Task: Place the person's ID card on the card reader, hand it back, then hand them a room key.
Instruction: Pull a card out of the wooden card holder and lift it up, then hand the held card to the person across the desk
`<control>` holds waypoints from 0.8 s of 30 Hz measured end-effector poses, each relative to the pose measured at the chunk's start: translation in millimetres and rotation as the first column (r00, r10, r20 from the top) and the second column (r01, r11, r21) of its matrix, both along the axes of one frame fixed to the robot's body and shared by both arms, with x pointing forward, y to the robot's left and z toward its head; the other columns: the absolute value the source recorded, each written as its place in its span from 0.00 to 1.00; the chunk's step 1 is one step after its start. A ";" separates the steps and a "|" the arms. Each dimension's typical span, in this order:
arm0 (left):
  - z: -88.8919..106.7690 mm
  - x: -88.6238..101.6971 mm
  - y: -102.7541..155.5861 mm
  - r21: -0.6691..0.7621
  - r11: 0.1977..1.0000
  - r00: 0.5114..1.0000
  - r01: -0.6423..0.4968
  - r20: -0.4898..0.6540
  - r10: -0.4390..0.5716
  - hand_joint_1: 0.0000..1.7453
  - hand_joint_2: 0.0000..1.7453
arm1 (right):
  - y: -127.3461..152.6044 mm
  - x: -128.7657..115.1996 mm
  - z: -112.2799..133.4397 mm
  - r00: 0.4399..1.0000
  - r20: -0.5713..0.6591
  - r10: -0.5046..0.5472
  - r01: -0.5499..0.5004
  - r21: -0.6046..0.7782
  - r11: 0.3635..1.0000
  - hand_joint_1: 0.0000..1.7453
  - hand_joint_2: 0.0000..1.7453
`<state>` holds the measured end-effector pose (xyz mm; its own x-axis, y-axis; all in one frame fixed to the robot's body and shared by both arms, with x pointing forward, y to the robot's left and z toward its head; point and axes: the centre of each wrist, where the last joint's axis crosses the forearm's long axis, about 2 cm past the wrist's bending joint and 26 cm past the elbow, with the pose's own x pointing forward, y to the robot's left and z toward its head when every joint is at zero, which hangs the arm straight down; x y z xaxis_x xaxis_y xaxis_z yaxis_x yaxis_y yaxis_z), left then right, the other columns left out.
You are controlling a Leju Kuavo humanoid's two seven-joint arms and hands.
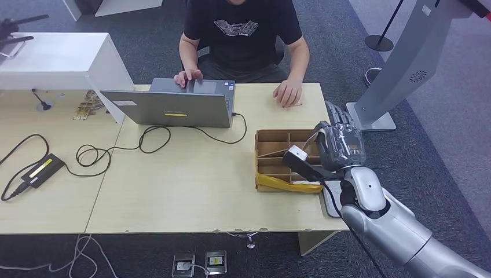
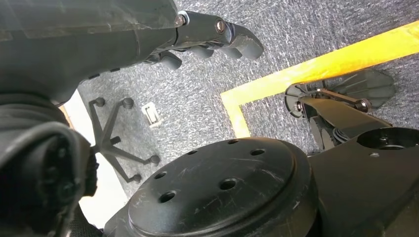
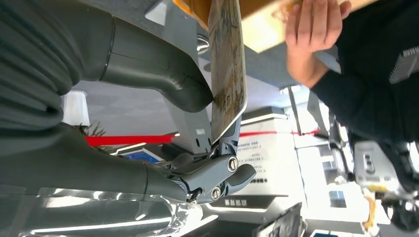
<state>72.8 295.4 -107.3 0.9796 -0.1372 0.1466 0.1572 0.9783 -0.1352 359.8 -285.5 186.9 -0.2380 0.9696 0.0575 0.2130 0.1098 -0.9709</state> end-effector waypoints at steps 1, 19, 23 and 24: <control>0.0 0.2 0.0 0.000 1.000 1.000 0.001 0.000 -0.001 0.00 0.00 | -0.5 1.0 2.0 1.000 0.021 0.000 -0.001 0.013 1.000 1.00 1.00; 3.3 17.8 -0.8 0.016 0.998 0.997 0.067 0.022 -0.068 0.00 0.00 | -10.8 33.3 31.1 0.984 0.134 -0.116 0.102 0.105 0.989 1.00 1.00; 3.9 20.6 -1.6 0.019 0.997 0.997 0.080 0.024 -0.080 0.00 0.00 | -12.9 36.9 31.1 0.981 0.131 -0.145 0.133 0.097 0.986 1.00 1.00; 4.0 21.3 -2.1 0.019 0.996 0.996 0.083 0.025 -0.083 0.00 0.00 | -13.2 37.6 30.8 0.980 0.131 -0.152 0.140 0.093 0.986 1.00 1.00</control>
<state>94.0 293.4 -103.3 0.9608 -0.2204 0.1682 0.2409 0.9640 -0.1129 397.4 -298.7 217.7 -0.1053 0.9876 0.1161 0.3634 0.1469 -0.9200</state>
